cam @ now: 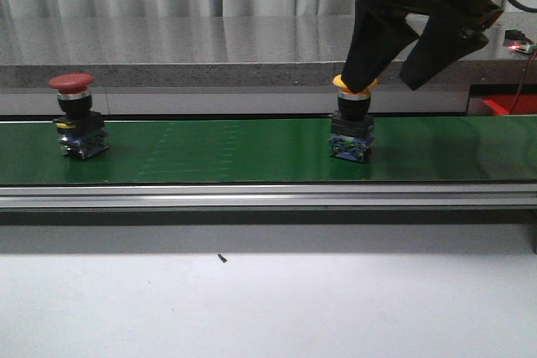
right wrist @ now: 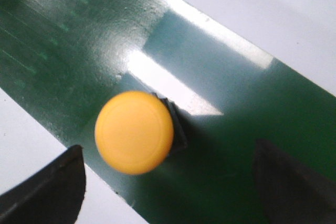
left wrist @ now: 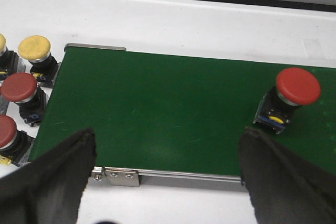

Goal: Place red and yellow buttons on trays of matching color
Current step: 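Grasp the yellow button on the belt with the right gripper, then lift the yellow button and drop it into the yellow tray, then grasp the red button on the belt with the right gripper, then lift the red button and drop it into the red tray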

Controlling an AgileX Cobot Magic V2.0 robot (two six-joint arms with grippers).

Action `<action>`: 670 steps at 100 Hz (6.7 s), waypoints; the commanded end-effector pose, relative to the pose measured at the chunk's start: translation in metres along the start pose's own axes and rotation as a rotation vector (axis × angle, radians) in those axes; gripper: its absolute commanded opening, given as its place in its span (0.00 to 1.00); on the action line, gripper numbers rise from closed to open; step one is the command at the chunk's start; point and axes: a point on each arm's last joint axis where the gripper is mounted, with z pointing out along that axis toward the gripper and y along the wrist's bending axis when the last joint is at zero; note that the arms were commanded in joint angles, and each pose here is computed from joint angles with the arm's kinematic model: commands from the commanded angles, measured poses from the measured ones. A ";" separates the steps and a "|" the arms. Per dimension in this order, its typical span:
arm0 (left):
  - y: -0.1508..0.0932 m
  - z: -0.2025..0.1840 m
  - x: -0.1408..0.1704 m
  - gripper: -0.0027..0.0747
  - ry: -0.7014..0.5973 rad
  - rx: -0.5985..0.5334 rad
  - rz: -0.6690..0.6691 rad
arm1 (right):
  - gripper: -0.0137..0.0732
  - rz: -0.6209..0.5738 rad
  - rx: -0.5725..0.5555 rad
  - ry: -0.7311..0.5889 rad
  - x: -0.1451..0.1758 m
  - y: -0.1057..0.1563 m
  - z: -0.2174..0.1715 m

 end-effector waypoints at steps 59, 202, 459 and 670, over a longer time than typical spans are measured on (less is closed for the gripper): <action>-0.002 -0.008 -0.016 0.74 -0.112 0.013 -0.016 | 0.46 -0.021 0.009 0.011 -0.011 -0.008 -0.002; -0.002 -0.008 -0.015 0.74 -0.104 0.013 -0.016 | 0.47 0.722 0.534 -0.100 0.149 -0.194 -0.102; -0.002 -0.008 -0.015 0.74 -0.111 0.013 -0.016 | 0.87 -0.323 -0.046 -0.078 -0.041 0.038 0.013; -0.002 -0.008 -0.015 0.74 -0.101 0.013 -0.016 | 0.87 0.375 0.352 -0.093 0.051 -0.257 -0.044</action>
